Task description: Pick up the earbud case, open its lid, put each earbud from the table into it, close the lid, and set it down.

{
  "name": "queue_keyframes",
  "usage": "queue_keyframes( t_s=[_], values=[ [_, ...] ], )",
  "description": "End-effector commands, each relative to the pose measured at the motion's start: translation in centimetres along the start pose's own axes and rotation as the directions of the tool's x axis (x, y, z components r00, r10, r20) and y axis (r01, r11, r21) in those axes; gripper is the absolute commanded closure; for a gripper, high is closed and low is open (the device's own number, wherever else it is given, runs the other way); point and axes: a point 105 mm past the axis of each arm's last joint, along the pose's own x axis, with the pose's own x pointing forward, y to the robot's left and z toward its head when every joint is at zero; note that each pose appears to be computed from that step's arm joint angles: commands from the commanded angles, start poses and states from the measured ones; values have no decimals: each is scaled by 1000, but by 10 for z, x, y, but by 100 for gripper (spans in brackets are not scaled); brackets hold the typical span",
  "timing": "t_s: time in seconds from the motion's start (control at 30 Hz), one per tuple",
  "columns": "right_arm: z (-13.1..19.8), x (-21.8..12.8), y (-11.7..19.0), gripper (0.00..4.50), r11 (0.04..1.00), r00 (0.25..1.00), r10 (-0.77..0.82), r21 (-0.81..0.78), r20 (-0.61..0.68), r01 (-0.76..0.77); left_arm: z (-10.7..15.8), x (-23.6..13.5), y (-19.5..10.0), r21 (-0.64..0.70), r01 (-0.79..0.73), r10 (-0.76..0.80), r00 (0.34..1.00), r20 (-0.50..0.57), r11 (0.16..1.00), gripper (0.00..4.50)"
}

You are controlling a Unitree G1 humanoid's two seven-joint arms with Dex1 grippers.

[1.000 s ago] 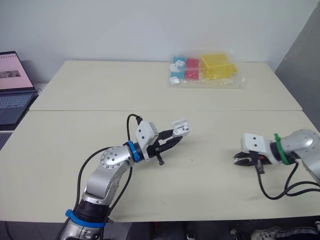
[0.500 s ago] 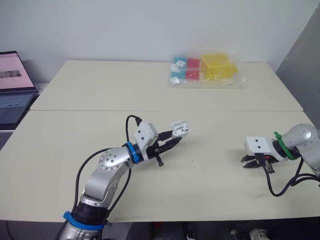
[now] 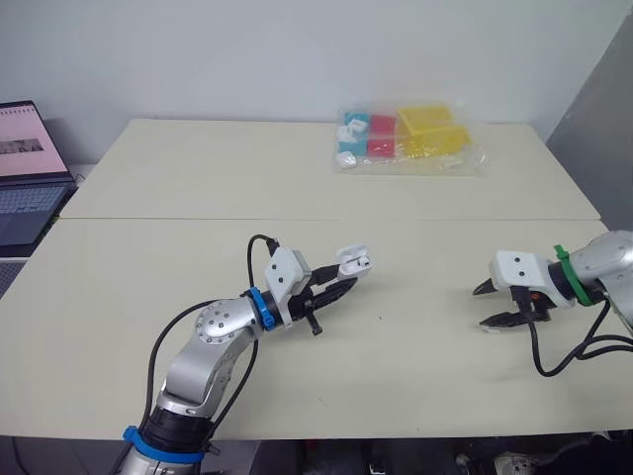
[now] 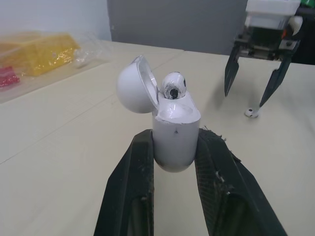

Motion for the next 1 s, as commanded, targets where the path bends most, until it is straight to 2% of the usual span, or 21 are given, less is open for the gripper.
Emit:
queue_keyframes(
  t_s=[0.03, 0.23, 0.7, 0.97, 1.0],
  values=[
    [-2, -6, -1, 167, 990, 986, -81, 102, -147, 96, 14, 0, -4, 38, 2, -4, 999, 50, 999, 371],
    [-5, 3, 9, 167, 978, 980, -23, 197, -198, 63, 13, 2, -6, 31, 2, -4, 999, 53, 1000, 371],
    [-18, 23, -2, 167, 988, 956, 41, 157, -292, 6, 13, 8, -7, 18, -17, 15, 997, 77, 1000, 371],
    [-9, 28, -7, 167, 987, 963, 49, 158, -266, -6, 14, 10, -7, 16, -22, 20, 997, 81, 1000, 371],
    [-10, 28, -6, 184, 988, 962, 53, 157, -268, -11, 14, 10, -7, 17, -22, 20, 997, 81, 1000, 371]
  ],
)
